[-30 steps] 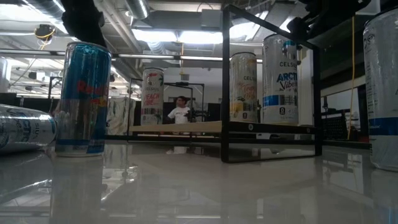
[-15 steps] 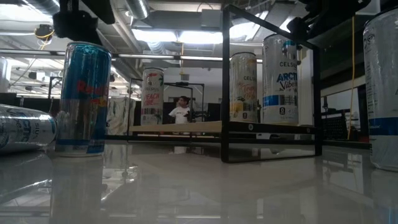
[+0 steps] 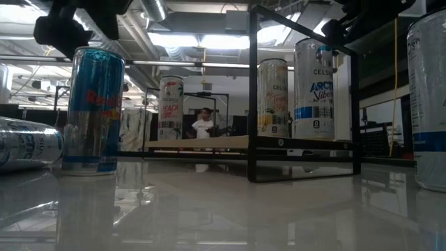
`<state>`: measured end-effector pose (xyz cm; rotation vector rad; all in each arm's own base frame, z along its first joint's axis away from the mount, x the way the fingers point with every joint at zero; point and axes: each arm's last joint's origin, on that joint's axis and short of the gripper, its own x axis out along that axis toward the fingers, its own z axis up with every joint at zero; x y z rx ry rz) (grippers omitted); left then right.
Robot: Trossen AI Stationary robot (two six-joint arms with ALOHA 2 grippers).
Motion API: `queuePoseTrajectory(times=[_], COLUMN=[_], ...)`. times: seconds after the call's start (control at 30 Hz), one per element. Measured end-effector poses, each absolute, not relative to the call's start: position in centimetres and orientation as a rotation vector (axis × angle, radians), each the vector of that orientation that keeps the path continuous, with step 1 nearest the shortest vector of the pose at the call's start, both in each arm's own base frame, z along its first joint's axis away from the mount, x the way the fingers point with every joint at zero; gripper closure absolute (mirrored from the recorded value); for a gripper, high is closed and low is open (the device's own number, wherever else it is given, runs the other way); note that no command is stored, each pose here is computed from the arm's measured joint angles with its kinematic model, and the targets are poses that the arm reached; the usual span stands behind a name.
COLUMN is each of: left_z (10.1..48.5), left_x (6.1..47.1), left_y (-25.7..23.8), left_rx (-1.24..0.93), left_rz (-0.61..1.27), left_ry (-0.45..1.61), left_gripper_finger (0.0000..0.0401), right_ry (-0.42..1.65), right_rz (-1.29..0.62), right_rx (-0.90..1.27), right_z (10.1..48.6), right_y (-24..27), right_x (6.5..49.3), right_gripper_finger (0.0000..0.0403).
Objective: Place canned beverage on shelf
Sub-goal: Put the top blue soda can on the shelf
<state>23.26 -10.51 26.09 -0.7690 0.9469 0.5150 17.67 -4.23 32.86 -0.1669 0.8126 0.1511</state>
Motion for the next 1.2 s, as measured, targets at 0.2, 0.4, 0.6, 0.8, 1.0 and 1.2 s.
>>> queuePoseTrajectory(times=[0.2,0.4,0.6,0.8,1.0,1.2], left_z=[25.6,24.3,23.2,23.0,23.0,23.0], left_x=[23.7,24.7,25.3,25.4,25.4,25.4], left_y=[-10.5,-10.8,-11.1,-11.1,-11.1,-11.0], left_rx=[-0.801,-0.811,-0.820,-0.840,-0.860,-0.859], left_rz=[0.552,0.553,0.579,0.602,0.618,0.620], left_ry=[0.945,0.992,1.034,1.033,1.029,1.026], left_gripper_finger=[0.0051,0.0051,0.0051,0.0054,0.0091,0.0144], right_ry=[0.813,0.813,0.814,0.816,0.816,0.816], right_rz=[0.151,0.152,0.152,0.152,0.152,0.152], right_rx=[-0.167,-0.167,-0.167,-0.166,-0.166,-0.166], right_z=[32.8,32.8,32.8,32.8,32.8,32.8], right_y=[-4.2,-4.2,-4.2,-4.2,-4.2,-4.2], right_x=[17.7,17.7,17.7,17.7,17.7,17.7], right_gripper_finger=[0.0024,0.0024,0.0024,0.0024,0.0024,0.0024])
